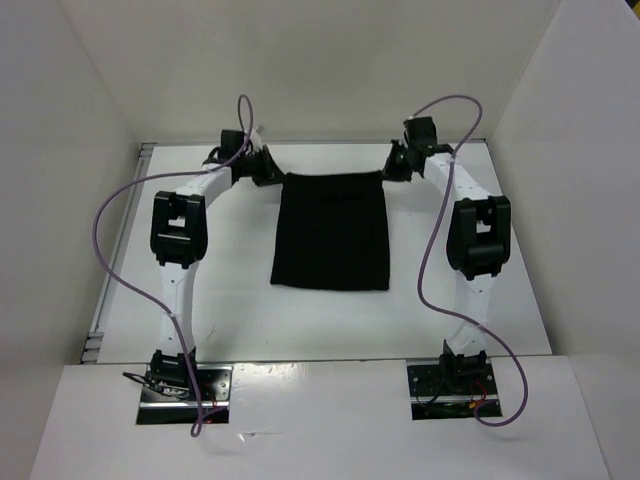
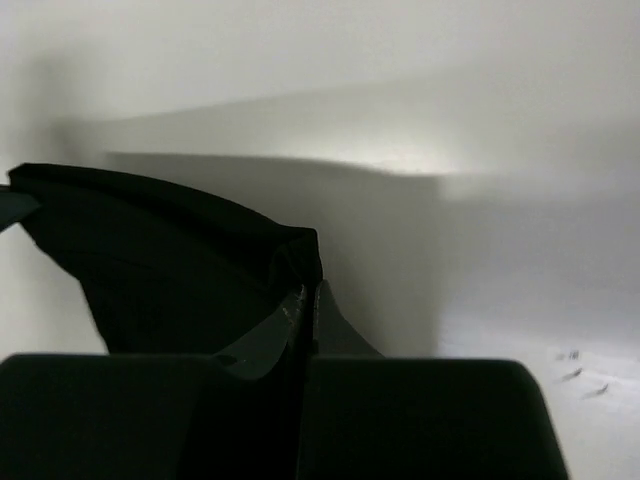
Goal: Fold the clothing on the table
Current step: Fold the skirt
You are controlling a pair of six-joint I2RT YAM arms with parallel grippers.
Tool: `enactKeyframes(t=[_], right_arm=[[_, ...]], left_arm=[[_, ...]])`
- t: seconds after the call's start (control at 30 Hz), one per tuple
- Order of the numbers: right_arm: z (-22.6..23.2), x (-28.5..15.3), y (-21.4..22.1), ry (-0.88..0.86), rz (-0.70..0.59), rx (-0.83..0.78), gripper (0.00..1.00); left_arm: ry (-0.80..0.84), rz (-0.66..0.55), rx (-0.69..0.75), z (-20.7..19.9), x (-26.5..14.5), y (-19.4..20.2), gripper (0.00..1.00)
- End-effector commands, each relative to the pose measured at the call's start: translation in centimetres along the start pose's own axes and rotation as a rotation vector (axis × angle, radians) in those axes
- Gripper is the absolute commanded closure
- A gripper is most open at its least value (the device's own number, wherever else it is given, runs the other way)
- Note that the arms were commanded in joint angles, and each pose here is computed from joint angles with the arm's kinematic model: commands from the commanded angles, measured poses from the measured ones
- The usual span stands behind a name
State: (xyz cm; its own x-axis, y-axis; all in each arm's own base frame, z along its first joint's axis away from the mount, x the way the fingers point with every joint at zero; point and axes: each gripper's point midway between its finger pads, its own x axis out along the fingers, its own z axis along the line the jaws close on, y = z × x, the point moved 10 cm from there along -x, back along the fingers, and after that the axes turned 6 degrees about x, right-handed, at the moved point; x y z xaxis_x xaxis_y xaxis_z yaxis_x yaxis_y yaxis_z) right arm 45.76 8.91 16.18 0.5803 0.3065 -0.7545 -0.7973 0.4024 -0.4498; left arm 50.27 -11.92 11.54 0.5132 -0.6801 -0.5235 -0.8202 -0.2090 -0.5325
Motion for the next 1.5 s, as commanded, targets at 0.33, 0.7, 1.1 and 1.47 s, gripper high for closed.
enactKeyframes(t=[0.33,0.7,1.1,1.47], right_arm=[[11.4,-17.3,-9.9,-0.194,-0.444,-0.241,1.00],[8.3,-17.6,-0.1,-0.160,-0.231,-0.257,1.00],[3.5,-19.9,20.3,-0.097,0.373,-0.011,1.00],[1.2,-17.2,19.2,0.265,0.229,0.010,1.00]], left_arm=[[0.263,-0.329,0.340,-15.9,-12.1,-14.6,1.00],[0.204,-0.177,0.262,-14.7,-13.6,-3.4,1.00],[0.048,0.190,-0.006,-9.3,-15.8,16.1,0.97],[0.049,0.131,0.063,-8.4,-12.0,11.1,0.96]])
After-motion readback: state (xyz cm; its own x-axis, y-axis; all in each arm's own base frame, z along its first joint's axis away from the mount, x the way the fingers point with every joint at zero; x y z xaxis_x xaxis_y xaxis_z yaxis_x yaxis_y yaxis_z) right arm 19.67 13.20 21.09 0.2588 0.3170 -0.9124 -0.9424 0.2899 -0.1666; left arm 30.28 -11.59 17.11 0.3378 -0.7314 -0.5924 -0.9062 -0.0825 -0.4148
